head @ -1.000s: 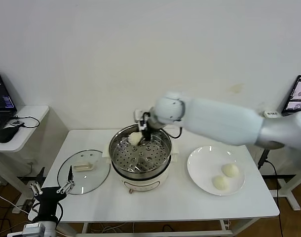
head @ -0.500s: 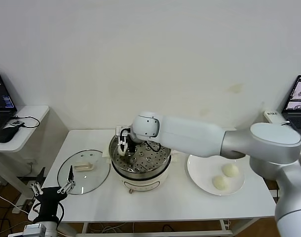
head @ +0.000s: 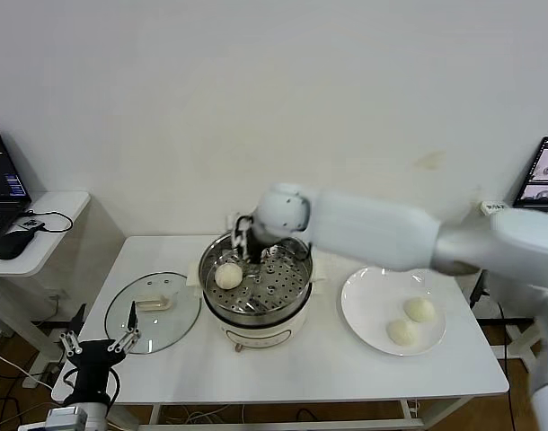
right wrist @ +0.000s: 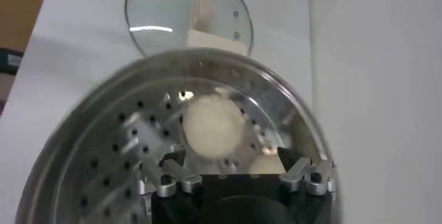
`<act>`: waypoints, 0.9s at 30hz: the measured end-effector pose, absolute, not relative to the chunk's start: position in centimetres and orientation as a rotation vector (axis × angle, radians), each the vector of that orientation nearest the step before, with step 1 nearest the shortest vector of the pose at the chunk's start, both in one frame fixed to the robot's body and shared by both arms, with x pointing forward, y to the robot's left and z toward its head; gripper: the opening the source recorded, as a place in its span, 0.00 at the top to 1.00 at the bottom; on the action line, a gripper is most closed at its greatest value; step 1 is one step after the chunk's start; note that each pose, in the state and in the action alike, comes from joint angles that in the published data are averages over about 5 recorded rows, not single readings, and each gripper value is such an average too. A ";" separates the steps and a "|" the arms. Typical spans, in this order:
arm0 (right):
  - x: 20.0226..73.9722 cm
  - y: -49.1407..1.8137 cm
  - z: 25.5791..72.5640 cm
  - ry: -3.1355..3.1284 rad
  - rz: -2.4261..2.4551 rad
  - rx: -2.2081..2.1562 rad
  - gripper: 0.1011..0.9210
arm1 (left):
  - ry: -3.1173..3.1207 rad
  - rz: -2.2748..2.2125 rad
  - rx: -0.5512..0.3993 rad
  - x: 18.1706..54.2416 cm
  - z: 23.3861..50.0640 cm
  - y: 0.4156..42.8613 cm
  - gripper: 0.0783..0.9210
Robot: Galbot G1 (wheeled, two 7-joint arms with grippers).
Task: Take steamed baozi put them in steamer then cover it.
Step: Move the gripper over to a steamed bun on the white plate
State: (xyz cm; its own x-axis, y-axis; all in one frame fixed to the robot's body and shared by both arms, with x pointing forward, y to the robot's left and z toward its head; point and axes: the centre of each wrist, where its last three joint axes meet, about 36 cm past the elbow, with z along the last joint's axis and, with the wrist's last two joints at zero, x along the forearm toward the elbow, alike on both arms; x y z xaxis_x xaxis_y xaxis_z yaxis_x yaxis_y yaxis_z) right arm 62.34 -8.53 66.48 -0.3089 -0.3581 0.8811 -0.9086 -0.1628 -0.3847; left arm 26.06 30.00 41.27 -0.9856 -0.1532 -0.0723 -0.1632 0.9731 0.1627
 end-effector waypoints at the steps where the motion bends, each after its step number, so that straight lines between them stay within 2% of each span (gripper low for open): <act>1: 62.2 -9.9 66.9 -1.607 1.498 1.448 0.12 | 3.063 0.260 -0.243 26.1 41.2 30.0 0.12; 7: 60.9 -18.2 67.2 -1.541 1.547 1.431 0.12 | 3.068 0.262 -0.230 26.0 41.1 29.7 0.12; 15: 58.4 -27.7 62.2 -1.498 1.532 1.338 0.12 | 3.071 0.284 -0.222 25.9 41.1 29.6 0.12; 20: 56.6 -31.3 58.1 -1.445 1.517 1.298 0.12 | 3.077 0.299 -0.226 25.9 40.9 29.8 0.12; 27: 54.9 -33.7 53.6 -1.373 1.502 1.267 0.12 | 3.090 0.296 -0.232 25.8 40.4 29.6 0.12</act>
State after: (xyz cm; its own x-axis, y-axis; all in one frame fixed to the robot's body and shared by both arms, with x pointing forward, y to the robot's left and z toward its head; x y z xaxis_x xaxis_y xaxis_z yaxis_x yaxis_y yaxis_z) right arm 54.85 -33.74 53.59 -0.2506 -0.1008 0.9628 -0.9500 -0.1657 -0.2646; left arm 25.82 29.56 40.39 -0.9885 -0.1449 -0.0429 -0.1504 0.9709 0.1866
